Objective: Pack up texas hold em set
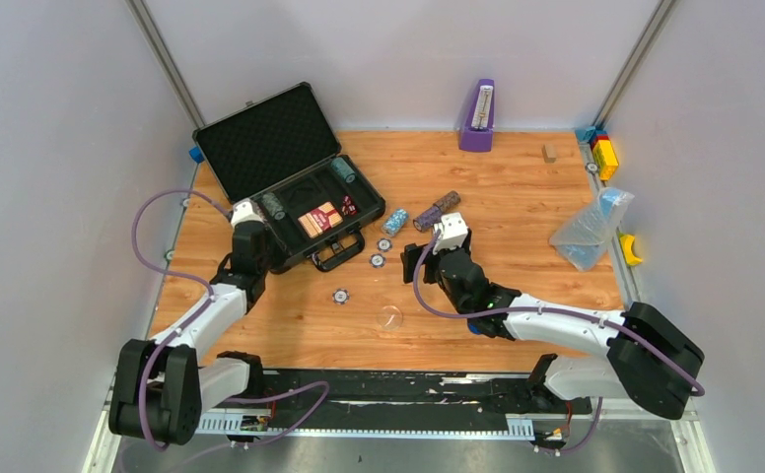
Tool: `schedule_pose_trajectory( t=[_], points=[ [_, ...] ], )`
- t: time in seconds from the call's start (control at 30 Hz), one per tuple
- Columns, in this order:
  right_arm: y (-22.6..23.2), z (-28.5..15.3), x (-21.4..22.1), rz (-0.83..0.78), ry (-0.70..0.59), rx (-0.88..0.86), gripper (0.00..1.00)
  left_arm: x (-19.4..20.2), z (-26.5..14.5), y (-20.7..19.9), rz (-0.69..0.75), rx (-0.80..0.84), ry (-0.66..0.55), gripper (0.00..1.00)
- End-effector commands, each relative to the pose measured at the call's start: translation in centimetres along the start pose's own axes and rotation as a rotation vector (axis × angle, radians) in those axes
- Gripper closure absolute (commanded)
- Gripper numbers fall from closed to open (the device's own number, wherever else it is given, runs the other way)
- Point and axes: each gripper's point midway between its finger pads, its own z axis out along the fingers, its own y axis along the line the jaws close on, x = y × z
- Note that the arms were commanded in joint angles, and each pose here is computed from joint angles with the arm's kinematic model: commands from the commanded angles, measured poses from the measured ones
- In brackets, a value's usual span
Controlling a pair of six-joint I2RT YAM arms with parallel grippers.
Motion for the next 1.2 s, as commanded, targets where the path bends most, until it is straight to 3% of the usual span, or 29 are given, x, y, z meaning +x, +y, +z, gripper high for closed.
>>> schedule_pose_trajectory(
  t=[0.0,0.2,0.3,0.47,0.53,0.6,0.73,0.8,0.87,1.0,1.17],
  points=[
    [0.7,-0.2,-1.8,0.022,-0.063,-0.03,0.0,-2.1,0.3,1.7,-0.077,-0.108,-0.121,0.88],
    [0.4,-0.3,-1.8,0.022,-0.068,-0.017,0.0,-2.0,2.0,3.8,-0.027,-0.294,-0.03,0.99],
    [0.4,-0.3,-1.9,0.022,-0.073,-0.019,0.0,-1.6,3.0,4.1,-0.017,-0.343,0.021,1.0],
    [0.1,-0.2,-1.8,0.009,-0.072,-0.001,0.0,-3.0,2.5,0.4,0.07,-0.17,0.074,1.0],
    [-0.3,-0.2,-1.8,0.005,-0.07,0.024,0.0,-3.7,1.1,-0.5,0.033,-0.125,0.054,0.97],
    [-0.5,-0.1,-1.8,0.007,-0.068,0.039,0.0,-3.6,-0.8,-1.1,-0.012,-0.08,0.045,0.92],
    [-0.5,-0.1,-1.7,0.013,-0.06,0.045,0.0,-1.7,-5.6,-2.2,-0.032,0.044,0.102,0.63],
    [-0.6,-0.1,-1.8,0.019,-0.063,0.051,0.0,-0.1,-7.5,-1.8,-0.039,0.061,0.155,0.2],
    [-0.6,-0.1,-1.7,0.024,-0.063,0.053,0.0,1.4,-9.2,-2.1,-0.058,0.1,0.205,0.03],
    [-0.5,0.0,-1.5,0.024,-0.055,0.051,0.0,3.2,-10.5,-4.0,-0.089,0.192,0.27,0.0],
    [-0.8,-0.1,-1.7,0.029,-0.063,0.071,0.0,4.7,-10.4,-4.8,-0.052,0.175,0.327,0.0]
  ],
)
